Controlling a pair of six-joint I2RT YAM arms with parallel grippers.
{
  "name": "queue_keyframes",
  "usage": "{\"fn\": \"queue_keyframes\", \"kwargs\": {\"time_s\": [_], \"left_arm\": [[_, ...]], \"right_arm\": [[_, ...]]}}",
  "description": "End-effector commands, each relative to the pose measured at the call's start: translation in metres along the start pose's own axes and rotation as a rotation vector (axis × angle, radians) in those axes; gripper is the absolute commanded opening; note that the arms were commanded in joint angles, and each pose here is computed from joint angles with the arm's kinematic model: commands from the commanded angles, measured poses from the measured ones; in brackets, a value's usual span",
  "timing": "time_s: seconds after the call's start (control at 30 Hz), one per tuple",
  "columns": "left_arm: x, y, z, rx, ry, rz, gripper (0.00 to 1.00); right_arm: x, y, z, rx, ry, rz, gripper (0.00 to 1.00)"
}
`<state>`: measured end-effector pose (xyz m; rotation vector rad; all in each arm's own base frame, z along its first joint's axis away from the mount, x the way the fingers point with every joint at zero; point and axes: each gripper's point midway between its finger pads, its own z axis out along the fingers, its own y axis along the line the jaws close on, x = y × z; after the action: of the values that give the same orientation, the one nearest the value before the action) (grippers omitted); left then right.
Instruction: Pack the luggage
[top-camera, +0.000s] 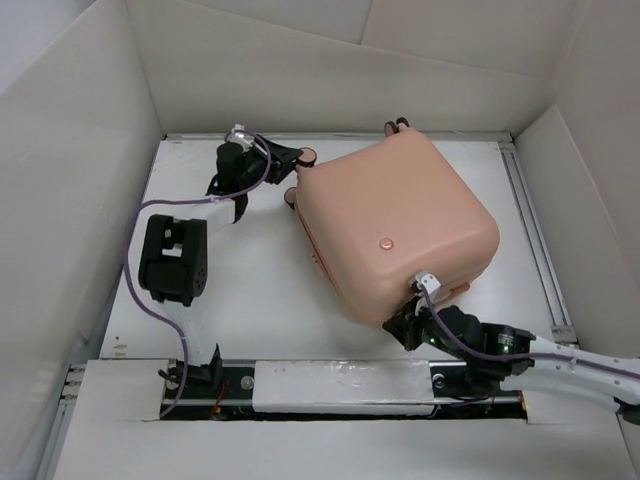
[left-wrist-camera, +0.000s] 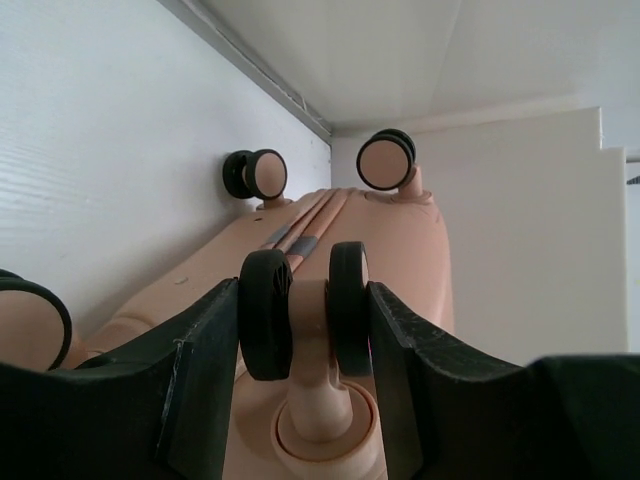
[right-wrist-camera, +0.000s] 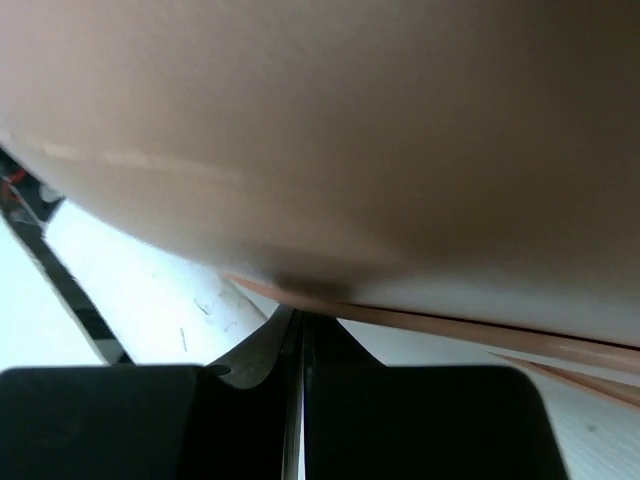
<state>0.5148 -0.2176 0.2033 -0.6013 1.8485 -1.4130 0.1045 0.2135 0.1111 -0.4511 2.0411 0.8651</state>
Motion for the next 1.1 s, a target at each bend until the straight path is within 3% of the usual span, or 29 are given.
{"fn": "queue_keyframes", "kwargs": {"time_s": [0.0, 0.03, 0.13, 0.2, 0.23, 0.27, 0.33, 0.43, 0.47, 0.53, 0.57, 0.63, 0.7, 0.73, 0.77, 0.8, 0.83, 0.9, 1.0, 1.07], "left_arm": [[-0.040, -0.108, -0.065, 0.260, -0.134, 0.147, 0.00], [-0.047, -0.124, -0.086, 0.284, -0.170, 0.168, 0.00], [-0.048, -0.109, -0.118, 0.232, -0.204, 0.157, 0.00], [-0.056, -0.121, -0.151, 0.235, -0.270, 0.202, 0.00], [-0.051, -0.104, -0.158, 0.177, -0.264, 0.181, 0.00], [-0.049, -0.121, -0.177, 0.197, -0.296, 0.220, 0.00], [-0.040, -0.104, -0.188, 0.113, -0.305, 0.245, 0.00], [-0.023, -0.112, -0.217, 0.115, -0.339, 0.277, 0.00], [-0.014, -0.089, -0.220, 0.059, -0.325, 0.241, 0.00], [-0.004, -0.089, -0.239, 0.058, -0.362, 0.296, 0.00], [0.006, -0.063, -0.241, 0.009, -0.352, 0.265, 0.00], [0.018, -0.057, -0.256, 0.007, -0.368, 0.282, 0.00], [0.028, -0.026, -0.263, -0.051, -0.381, 0.265, 0.00], [0.032, -0.031, -0.272, -0.022, -0.407, 0.285, 0.00], [0.036, -0.026, -0.274, -0.019, -0.408, 0.273, 0.00], [0.041, -0.007, -0.275, -0.058, -0.405, 0.252, 0.00], [0.044, -0.005, -0.277, -0.053, -0.407, 0.245, 0.00], [0.050, 0.001, -0.280, -0.044, -0.410, 0.230, 0.00], [0.061, 0.015, -0.280, -0.044, -0.388, 0.227, 0.00], [0.065, 0.021, -0.280, -0.051, -0.383, 0.223, 0.00]], "right_arm": [[-0.072, 0.033, -0.006, -0.058, -0.172, 0.005, 0.00], [-0.092, 0.040, -0.009, -0.059, -0.200, -0.007, 0.00], [-0.129, 0.041, 0.000, 0.006, -0.216, -0.100, 0.00], [-0.138, 0.032, 0.015, 0.057, -0.184, -0.163, 0.00], [-0.148, 0.024, 0.018, 0.073, -0.183, -0.162, 0.00], [-0.158, 0.022, 0.024, 0.086, -0.186, -0.167, 0.00], [-0.176, 0.006, 0.026, 0.117, -0.211, -0.168, 0.00], [-0.189, -0.009, 0.026, 0.123, -0.226, -0.152, 0.00], [-0.196, -0.018, 0.024, 0.131, -0.241, -0.137, 0.00], [-0.196, -0.026, 0.024, 0.133, -0.237, -0.091, 0.00], [-0.192, -0.031, 0.025, 0.131, -0.226, -0.075, 0.00], [-0.175, -0.028, 0.025, 0.095, -0.222, -0.016, 0.00], [-0.157, -0.006, 0.025, -0.003, -0.230, 0.112, 0.00], [-0.122, -0.005, 0.032, -0.045, -0.181, 0.165, 0.00], [-0.133, 0.016, 0.024, -0.148, -0.275, 0.202, 0.00], [-0.118, 0.048, 0.019, -0.280, -0.255, 0.301, 0.00], [-0.092, 0.048, 0.024, -0.306, -0.247, 0.344, 0.00], [-0.088, 0.065, 0.021, -0.335, -0.266, 0.389, 0.00], [-0.100, 0.070, 0.025, -0.207, -0.262, 0.357, 0.00], [-0.148, 0.070, 0.021, -0.192, -0.326, 0.273, 0.00]]}}
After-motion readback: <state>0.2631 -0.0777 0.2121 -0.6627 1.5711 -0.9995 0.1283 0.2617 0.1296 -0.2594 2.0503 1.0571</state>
